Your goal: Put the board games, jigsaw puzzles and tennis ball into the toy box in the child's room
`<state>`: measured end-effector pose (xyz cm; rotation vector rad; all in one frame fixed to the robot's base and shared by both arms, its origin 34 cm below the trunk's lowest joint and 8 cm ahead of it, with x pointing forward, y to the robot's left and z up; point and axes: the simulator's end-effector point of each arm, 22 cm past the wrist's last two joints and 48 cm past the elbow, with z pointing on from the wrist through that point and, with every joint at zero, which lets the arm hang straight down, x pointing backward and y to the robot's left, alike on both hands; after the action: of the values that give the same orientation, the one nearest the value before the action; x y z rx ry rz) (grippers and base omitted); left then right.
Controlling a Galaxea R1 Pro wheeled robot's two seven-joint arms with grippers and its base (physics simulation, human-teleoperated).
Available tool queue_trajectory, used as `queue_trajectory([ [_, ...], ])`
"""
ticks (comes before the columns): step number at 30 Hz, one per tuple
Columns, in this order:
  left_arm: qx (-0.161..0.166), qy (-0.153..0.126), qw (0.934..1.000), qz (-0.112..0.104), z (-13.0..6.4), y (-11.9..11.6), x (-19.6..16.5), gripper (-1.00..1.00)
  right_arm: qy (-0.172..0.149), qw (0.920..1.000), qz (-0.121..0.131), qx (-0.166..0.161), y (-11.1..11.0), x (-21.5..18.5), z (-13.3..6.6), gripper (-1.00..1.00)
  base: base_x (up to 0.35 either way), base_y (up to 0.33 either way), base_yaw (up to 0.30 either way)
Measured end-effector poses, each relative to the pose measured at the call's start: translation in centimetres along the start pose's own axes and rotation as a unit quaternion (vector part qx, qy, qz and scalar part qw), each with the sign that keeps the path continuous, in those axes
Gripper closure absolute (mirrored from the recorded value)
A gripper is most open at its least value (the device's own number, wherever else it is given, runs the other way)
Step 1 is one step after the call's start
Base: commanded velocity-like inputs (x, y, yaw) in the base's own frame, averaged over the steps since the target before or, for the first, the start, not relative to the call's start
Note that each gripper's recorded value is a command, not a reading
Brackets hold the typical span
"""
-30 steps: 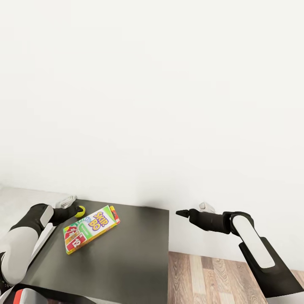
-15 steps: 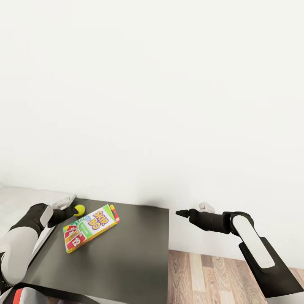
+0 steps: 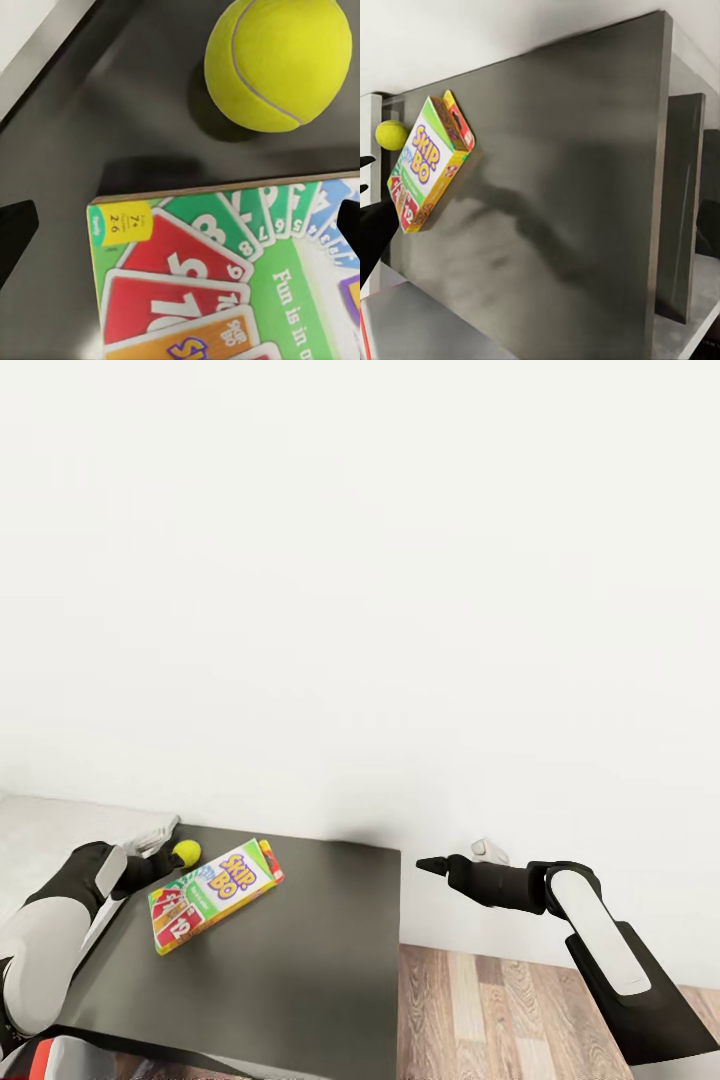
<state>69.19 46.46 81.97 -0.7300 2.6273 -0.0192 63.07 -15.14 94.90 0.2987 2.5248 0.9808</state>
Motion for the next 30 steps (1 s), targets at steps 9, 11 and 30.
queue_trajectory([
  [9,-0.002,0.006,1.0000,0.000,0.7,0.2,0.6,-1.00,0.005,1.0000,0.004,0.002,-0.5,0.3,0.5,-1.00,0.000,0.000,0.000],
  [11,-0.002,0.007,1.0000,0.000,0.8,0.2,0.7,-1.00,0.007,1.0000,0.006,0.003,-0.7,0.4,0.6,-1.00,0.000,0.000,0.000],
  [30,-0.005,0.020,0.9998,0.001,2.2,0.5,1.8,-1.00,0.018,0.9997,0.014,0.008,-1.7,1.0,1.5,-1.00,0.000,0.000,0.000],
])
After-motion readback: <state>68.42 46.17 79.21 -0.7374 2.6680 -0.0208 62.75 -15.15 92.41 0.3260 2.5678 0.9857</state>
